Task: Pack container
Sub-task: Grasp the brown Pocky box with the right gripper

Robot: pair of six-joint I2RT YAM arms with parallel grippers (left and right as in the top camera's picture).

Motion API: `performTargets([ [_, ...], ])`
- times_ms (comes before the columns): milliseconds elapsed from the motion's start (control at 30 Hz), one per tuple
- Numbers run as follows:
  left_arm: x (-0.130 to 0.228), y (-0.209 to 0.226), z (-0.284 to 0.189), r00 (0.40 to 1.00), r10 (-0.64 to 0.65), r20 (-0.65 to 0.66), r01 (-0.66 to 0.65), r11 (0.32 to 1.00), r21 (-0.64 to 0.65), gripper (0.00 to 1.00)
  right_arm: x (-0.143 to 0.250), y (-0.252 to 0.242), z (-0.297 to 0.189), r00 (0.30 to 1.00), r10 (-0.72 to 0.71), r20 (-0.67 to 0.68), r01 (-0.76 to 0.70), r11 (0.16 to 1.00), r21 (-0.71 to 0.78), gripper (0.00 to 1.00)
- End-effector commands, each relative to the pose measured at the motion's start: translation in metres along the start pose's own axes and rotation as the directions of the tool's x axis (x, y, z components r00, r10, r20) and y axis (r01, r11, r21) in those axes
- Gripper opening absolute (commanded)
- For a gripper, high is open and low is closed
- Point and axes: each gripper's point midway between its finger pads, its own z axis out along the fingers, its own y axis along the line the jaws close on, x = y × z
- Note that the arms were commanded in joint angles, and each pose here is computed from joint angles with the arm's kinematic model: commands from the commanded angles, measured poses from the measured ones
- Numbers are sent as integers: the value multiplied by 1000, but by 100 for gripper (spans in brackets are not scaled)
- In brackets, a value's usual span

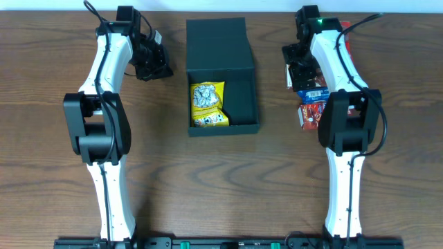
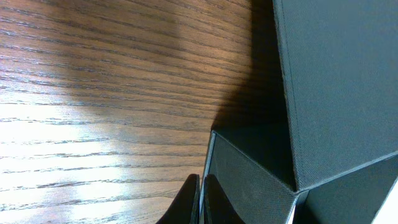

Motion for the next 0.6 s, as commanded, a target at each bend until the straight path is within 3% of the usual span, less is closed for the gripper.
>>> performTargets([
  [0, -1, -2, -4, 1000, 6, 7, -6, 1000, 5, 6, -5, -4, 7, 993, 119, 6, -119, 993, 20, 99],
  [333, -4, -3, -4, 1000, 13, 21, -13, 1000, 8, 6, -22, -4, 7, 989, 149, 17, -149, 989, 12, 82],
  [567, -5, -3, -4, 1000, 15, 23, -15, 1000, 9, 6, -15, -5, 22, 988, 152, -31, -151, 988, 35, 81],
])
